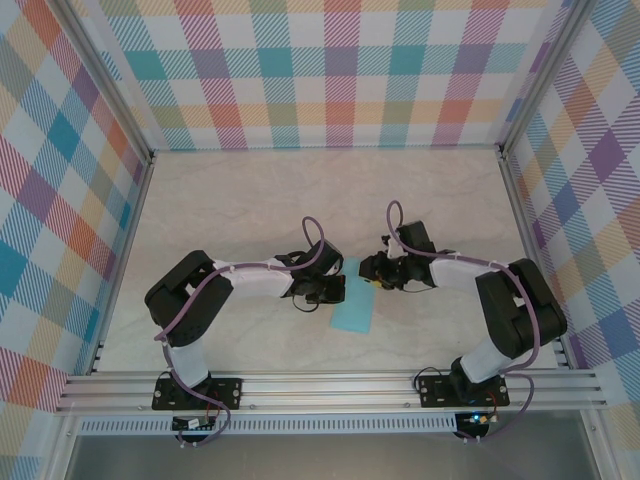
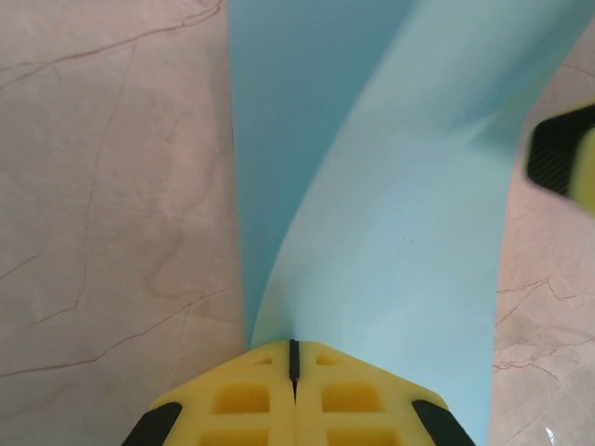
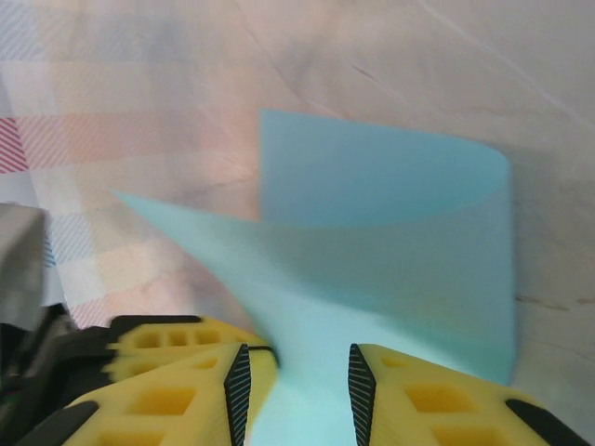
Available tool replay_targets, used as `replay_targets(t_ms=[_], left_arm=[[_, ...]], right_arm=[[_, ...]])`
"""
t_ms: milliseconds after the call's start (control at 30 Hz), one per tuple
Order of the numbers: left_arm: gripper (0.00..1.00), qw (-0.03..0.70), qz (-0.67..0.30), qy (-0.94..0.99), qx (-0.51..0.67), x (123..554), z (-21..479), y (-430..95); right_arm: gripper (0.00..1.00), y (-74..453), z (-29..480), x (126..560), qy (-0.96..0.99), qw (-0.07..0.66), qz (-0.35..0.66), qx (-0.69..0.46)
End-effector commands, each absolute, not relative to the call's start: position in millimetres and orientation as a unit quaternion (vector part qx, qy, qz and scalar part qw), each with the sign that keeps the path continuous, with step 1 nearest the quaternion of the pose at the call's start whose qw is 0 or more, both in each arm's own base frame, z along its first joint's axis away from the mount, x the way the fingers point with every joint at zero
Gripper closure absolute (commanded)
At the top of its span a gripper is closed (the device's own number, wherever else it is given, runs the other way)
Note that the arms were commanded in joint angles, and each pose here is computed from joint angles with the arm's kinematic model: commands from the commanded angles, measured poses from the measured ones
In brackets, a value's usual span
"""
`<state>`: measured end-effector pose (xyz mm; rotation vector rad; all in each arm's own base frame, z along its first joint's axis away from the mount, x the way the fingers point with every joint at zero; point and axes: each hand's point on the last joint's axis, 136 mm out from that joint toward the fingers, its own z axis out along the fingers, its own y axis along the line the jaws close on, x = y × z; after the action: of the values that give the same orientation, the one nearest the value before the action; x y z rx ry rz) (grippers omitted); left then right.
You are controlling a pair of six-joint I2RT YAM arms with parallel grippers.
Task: Fold a paper plane with a square sheet of paper (pick it up from the middle)
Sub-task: Fold the square sheet of paper in half at the center of the table.
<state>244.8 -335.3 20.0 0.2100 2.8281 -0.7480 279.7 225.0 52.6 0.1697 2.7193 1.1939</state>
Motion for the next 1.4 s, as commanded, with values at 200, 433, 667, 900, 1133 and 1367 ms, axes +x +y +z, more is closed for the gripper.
replay_targets(t_ms=[200,433,667,900,1133,1367], left_arm=[[1.0,0.066,-0.193,0.976,0.076,224,-4,-311],[1.0,0.066,-0.191,0.976,0.075,224,-4,-310],[1.0,0.065,-0.189,0.977,0.075,223,-4,-309],[1.0,0.065,-0.189,0.977,0.076,224,-4,-310],[1.0,0.064,-0.189,0.977,0.075,224,-5,-310],[1.0,0.063,-0.187,0.977,0.076,223,-6,-309]], right_arm=[[0.65,220,33,295,0.917,0.074,0.386,0.06],[0.65,217,31,297,0.918,0.073,0.385,0.066],[0.64,217,57,313,0.911,0.096,0.398,0.054],[0.64,212,31,319,0.917,0.075,0.386,0.072],[0.65,207,18,318,0.923,0.061,0.371,0.085],[0.65,208,56,335,0.914,0.097,0.388,0.068]])
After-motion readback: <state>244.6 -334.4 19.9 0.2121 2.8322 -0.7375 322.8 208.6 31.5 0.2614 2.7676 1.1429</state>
